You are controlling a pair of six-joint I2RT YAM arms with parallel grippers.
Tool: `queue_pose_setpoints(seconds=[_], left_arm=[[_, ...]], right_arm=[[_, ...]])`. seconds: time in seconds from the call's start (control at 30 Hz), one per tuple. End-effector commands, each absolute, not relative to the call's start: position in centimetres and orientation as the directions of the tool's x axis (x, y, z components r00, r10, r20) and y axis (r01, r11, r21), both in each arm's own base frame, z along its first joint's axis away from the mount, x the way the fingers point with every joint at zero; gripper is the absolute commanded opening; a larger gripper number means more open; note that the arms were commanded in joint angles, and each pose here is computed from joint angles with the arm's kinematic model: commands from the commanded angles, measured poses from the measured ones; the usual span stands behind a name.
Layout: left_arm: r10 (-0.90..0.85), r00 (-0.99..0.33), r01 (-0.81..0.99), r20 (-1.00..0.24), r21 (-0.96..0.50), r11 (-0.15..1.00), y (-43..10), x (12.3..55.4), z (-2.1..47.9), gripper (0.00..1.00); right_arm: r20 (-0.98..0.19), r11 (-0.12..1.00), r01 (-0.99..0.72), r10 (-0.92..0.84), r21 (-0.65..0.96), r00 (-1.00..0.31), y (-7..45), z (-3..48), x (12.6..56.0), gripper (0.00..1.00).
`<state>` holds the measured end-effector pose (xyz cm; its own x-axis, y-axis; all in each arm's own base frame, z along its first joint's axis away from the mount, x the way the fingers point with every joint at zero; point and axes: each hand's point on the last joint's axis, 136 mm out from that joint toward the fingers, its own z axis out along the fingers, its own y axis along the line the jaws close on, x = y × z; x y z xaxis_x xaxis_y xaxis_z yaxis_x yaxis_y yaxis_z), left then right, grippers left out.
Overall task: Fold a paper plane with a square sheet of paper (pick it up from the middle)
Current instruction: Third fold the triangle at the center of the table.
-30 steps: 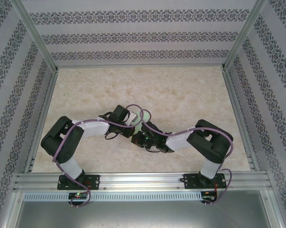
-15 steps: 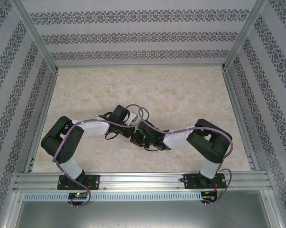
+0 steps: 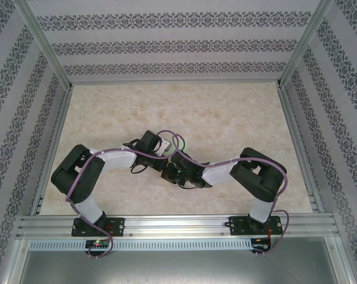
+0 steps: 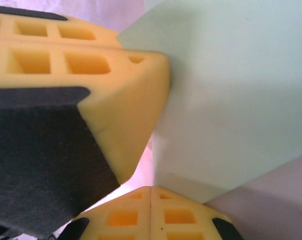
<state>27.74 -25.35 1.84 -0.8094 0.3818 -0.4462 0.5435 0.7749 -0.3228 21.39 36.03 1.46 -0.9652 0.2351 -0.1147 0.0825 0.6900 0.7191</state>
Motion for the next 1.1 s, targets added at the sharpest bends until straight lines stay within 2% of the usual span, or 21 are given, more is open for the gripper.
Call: queue_pose_setpoints(seconds=[0.0,0.2,0.3,0.43,0.67,0.77,1.0,1.07], left_arm=[[0.391,-0.840,0.510,-0.375,-0.305,0.804,-23.9,26.9,0.4,0.03],[0.357,-0.851,0.490,-0.385,-0.339,0.803,-24.5,27.2,2.1,0.13],[0.335,-0.855,0.478,-0.395,-0.354,0.804,-25.1,27.9,3.7,0.21],[0.304,-0.853,0.467,-0.423,-0.362,0.807,-25.7,28.9,6.2,0.35],[0.231,-0.864,0.389,-0.448,-0.301,0.871,-23.9,29.9,8.6,0.41],[0.186,-0.870,0.354,-0.457,-0.314,0.881,-23.2,29.4,10.2,0.40],[0.101,-0.895,0.339,-0.435,-0.515,0.787,-25.0,26.0,13.0,0.20],[0.097,-0.907,0.332,-0.410,-0.554,0.764,-25.9,24.9,12.8,0.19]], right_arm=[[-0.149,0.714,0.085,0.259,0.695,-0.954,33.3,2.4,21.9,0.04],[-0.213,0.690,0.055,0.298,0.721,-0.931,29.2,7.0,25.4,0.08],[-0.213,0.702,0.050,0.282,0.711,-0.935,28.0,7.9,27.1,0.10],[-0.203,0.675,0.022,0.253,0.738,-0.946,28.8,8.9,28.9,0.10],[-0.154,0.653,-0.005,0.171,0.757,-0.973,31.9,8.1,29.5,0.07],[-0.154,0.657,-0.015,0.155,0.754,-0.976,32.4,7.8,29.2,0.07],[-0.178,0.675,-0.039,0.138,0.737,-0.974,31.8,8.1,28.4,0.06],[-0.191,0.673,-0.052,0.134,0.738,-0.972,31.5,8.5,28.1,0.06]])
